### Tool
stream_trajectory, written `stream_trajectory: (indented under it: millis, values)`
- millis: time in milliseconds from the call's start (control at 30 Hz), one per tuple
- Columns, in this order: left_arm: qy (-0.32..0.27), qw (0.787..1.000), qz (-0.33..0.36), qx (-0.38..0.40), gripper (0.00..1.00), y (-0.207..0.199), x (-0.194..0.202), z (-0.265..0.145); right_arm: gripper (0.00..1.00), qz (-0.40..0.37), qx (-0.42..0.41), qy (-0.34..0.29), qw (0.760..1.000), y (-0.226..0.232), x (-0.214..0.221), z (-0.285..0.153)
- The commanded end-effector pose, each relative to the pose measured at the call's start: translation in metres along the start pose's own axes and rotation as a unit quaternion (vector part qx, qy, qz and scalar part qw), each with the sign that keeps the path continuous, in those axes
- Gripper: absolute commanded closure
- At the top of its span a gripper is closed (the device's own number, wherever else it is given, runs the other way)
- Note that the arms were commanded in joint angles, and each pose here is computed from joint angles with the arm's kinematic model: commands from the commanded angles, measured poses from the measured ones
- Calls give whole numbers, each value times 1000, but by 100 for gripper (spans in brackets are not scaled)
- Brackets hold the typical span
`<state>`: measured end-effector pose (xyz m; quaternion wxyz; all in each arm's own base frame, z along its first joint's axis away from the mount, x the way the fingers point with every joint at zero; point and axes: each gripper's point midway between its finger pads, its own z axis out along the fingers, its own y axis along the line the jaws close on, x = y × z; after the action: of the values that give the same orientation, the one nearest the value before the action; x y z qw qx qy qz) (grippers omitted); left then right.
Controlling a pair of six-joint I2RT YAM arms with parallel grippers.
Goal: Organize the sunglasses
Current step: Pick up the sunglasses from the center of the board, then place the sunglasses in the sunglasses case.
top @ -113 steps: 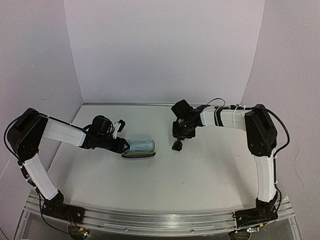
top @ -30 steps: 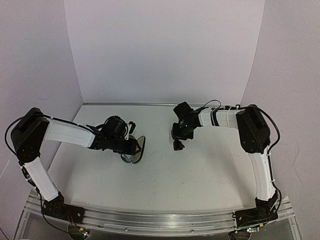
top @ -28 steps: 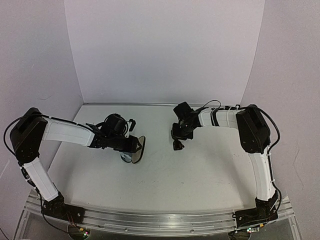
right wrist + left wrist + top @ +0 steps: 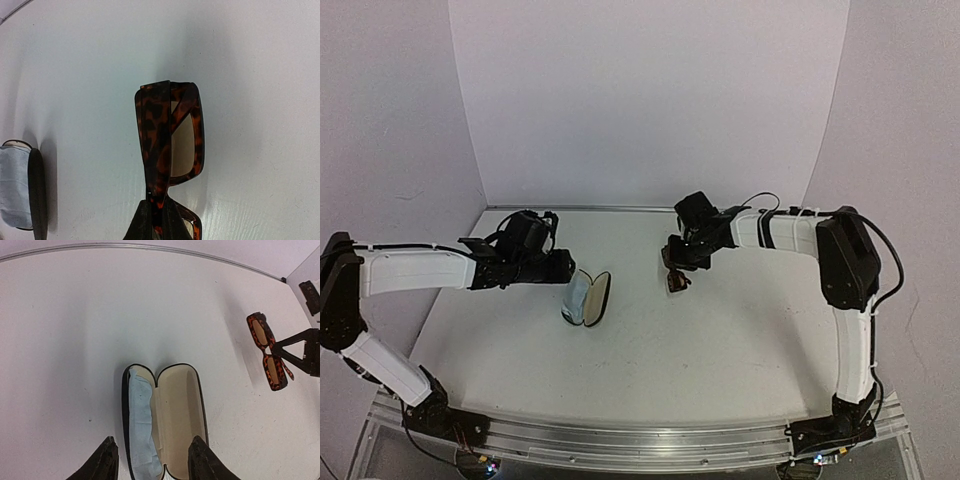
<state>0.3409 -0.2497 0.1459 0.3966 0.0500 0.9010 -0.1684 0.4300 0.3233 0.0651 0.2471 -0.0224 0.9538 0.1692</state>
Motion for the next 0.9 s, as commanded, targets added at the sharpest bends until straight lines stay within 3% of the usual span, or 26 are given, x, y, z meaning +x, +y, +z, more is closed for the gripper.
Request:
stream_trajectory:
  millis: [0, 467, 867]
  values:
    - [-11, 999, -26, -21, 52, 20, 4, -5, 100, -14, -53, -55, 997, 40, -30, -44]
    - [-8, 998, -56, -3, 55, 33, 31, -8, 100, -19, -147, -62, 987, 130, -17, -86]
    - [8, 999, -49, 0, 56, 32, 39, 4, 100, -26, -189, -53, 980, 188, -3, -96]
